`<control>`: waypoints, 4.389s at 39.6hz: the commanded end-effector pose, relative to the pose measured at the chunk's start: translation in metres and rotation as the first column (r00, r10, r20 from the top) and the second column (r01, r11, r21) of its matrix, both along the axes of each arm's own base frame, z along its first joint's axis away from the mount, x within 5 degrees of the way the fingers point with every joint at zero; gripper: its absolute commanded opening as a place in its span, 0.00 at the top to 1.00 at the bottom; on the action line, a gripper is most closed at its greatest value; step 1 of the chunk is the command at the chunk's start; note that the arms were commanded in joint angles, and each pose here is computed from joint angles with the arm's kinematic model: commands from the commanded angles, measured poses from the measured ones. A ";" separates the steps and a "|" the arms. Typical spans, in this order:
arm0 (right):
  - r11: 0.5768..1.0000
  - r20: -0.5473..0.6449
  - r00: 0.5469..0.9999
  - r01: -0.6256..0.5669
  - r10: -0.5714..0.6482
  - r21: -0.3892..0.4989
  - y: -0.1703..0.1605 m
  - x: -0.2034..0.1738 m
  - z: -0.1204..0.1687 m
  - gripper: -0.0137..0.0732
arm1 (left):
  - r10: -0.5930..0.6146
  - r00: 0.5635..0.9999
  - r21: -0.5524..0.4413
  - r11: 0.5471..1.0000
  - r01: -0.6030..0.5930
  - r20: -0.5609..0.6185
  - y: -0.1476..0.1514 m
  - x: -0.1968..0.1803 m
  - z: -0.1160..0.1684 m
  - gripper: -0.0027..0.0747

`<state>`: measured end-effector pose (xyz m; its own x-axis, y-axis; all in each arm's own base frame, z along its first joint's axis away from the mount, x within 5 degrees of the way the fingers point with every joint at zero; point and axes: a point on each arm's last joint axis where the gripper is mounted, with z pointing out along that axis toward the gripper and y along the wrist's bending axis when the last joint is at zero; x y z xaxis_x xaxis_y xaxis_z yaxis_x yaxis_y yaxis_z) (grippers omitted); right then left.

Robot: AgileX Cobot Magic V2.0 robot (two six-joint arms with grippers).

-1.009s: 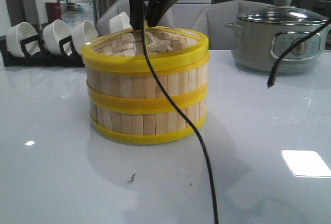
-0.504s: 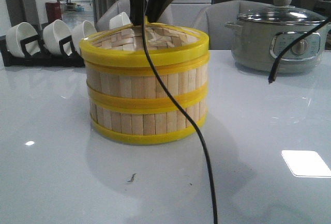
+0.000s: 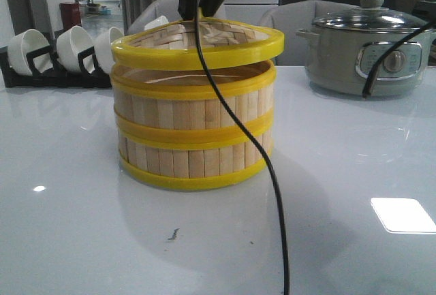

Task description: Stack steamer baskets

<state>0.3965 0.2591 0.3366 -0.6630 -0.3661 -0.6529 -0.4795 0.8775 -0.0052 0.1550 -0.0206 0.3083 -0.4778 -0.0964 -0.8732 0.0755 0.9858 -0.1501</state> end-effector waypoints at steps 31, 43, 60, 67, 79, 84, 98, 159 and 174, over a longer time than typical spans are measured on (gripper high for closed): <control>0.995 0.167 0.986 -0.019 0.002 0.095 -0.004 -0.002 0.041 0.54 | 0.004 0.994 -0.020 1.000 -0.001 0.107 -0.001 0.002 0.016 0.84; 0.996 0.146 0.989 -0.016 0.004 0.082 -0.002 0.001 0.032 0.54 | 0.004 0.994 -0.020 1.000 -0.001 0.107 -0.001 0.002 0.016 0.84; 0.997 0.117 0.993 -0.005 -0.003 0.074 0.000 0.003 0.023 0.54 | 0.004 0.994 -0.020 1.000 -0.001 0.107 -0.001 0.002 0.016 0.84; 0.997 0.111 0.994 0.003 -0.012 0.080 -0.001 0.003 0.025 0.51 | 0.004 0.994 -0.020 1.000 -0.001 0.107 -0.001 0.002 0.016 0.84; 0.998 0.093 0.996 0.007 -0.013 0.070 -0.002 0.001 0.024 0.34 | 0.004 0.994 -0.020 1.000 -0.001 0.107 -0.001 0.002 0.016 0.84; 0.997 0.103 0.995 0.006 -0.014 0.075 -0.003 0.000 0.028 0.34 | 0.004 0.994 -0.020 1.000 -0.001 0.107 -0.001 0.002 0.016 0.84; 0.989 0.217 0.976 -0.008 -0.026 0.151 -0.015 -0.017 0.073 0.34 | 0.004 0.994 -0.020 1.000 -0.001 0.107 -0.001 0.002 0.016 0.84; 0.863 0.600 0.620 0.359 -0.505 0.356 -0.261 -0.304 0.011 0.35 | 0.004 0.994 -0.020 1.000 -0.001 0.107 -0.001 0.002 0.016 0.84; 0.858 0.604 0.610 0.368 -0.513 0.358 -0.262 -0.335 -0.059 0.35 | 0.004 0.994 -0.020 1.000 -0.001 0.107 -0.001 0.002 0.016 0.84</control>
<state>0.0619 -0.0030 0.2708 -0.1916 0.0366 -0.9808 0.0379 0.9988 0.0299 0.1549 -0.0206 0.3078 -0.4790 -0.0948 -0.8727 0.0754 0.9860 -0.1485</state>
